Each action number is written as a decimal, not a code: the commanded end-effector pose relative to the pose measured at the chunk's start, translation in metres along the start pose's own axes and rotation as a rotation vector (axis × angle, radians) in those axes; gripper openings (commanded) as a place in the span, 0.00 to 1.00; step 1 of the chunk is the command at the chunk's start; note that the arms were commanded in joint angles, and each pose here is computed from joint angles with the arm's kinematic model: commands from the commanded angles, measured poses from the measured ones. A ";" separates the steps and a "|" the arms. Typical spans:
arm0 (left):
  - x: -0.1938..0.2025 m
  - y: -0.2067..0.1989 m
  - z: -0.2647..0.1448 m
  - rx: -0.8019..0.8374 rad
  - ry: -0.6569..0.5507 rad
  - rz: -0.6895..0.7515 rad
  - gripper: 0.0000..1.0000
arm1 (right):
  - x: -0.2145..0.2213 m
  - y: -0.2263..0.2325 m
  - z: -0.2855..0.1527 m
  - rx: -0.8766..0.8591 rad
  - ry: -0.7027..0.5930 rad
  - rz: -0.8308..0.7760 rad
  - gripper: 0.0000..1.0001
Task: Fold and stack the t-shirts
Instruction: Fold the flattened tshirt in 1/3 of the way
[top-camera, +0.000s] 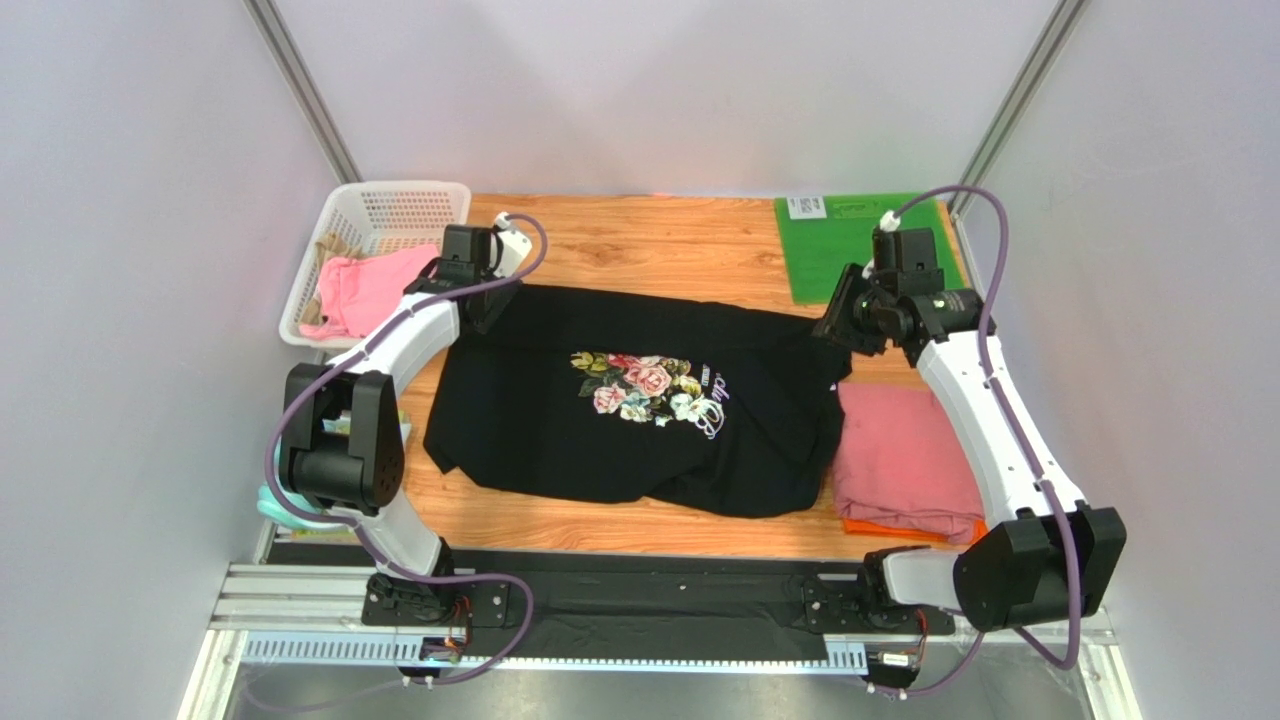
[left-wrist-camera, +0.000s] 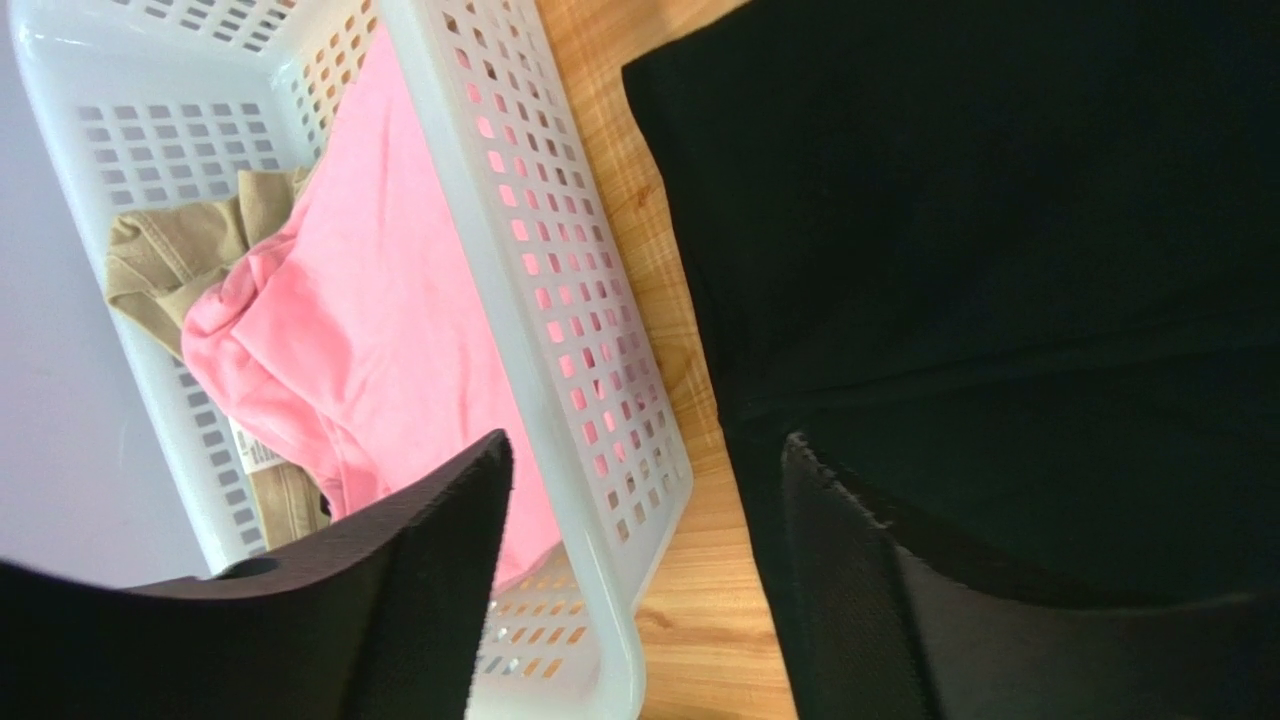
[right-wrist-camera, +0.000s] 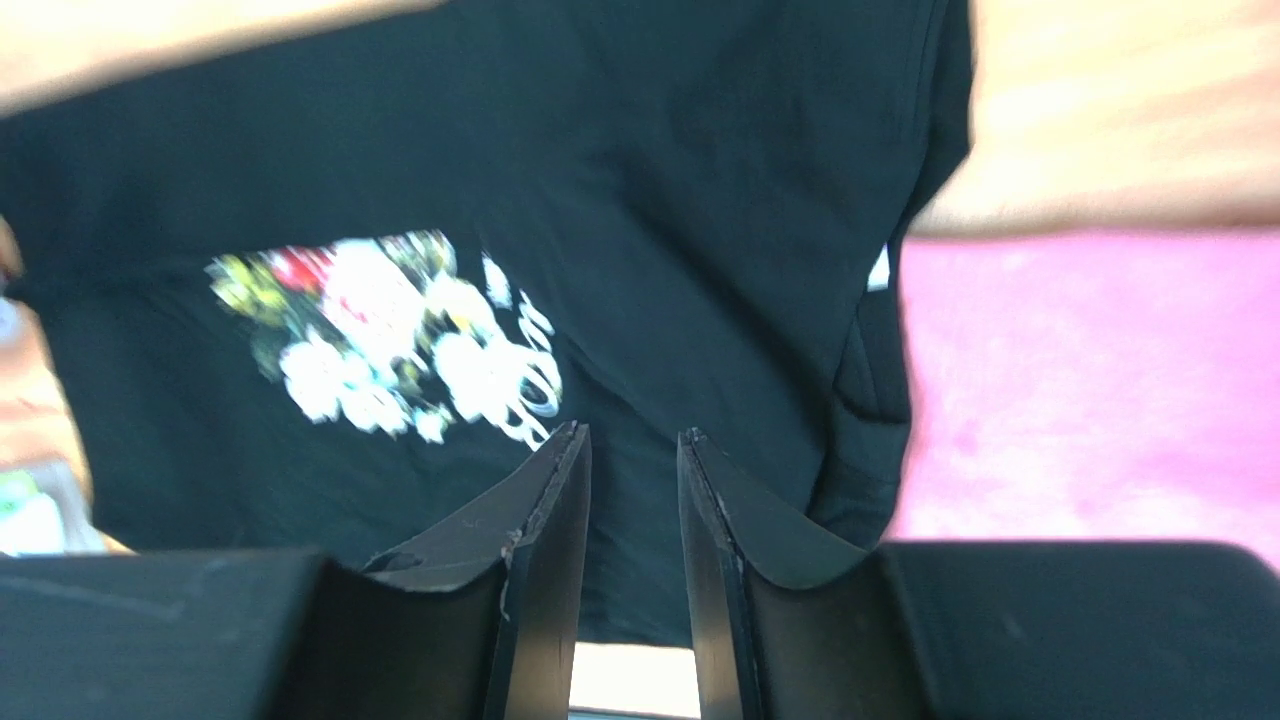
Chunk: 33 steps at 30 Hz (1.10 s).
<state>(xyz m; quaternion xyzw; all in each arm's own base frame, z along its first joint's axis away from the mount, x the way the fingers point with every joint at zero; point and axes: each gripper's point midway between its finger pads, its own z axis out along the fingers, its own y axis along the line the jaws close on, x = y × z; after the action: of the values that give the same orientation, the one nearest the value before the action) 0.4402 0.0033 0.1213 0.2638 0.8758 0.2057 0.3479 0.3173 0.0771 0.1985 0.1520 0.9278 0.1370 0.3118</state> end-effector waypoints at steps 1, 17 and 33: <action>-0.044 0.027 -0.032 -0.023 -0.125 -0.086 0.75 | -0.053 0.016 -0.022 0.000 -0.148 -0.003 0.34; -0.123 -0.044 0.041 0.202 -0.128 -0.074 0.61 | -0.050 -0.008 0.132 0.178 0.060 0.035 0.18; -0.108 -0.057 0.085 0.183 -0.060 0.000 0.56 | -0.044 -0.058 0.160 0.411 0.125 0.054 0.10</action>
<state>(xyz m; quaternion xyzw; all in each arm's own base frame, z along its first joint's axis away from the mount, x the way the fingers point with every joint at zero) 0.5390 -0.0928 0.0745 0.2981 0.8903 0.1044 0.3281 0.4447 0.0424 0.0945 0.2114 0.9482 -0.0160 0.2365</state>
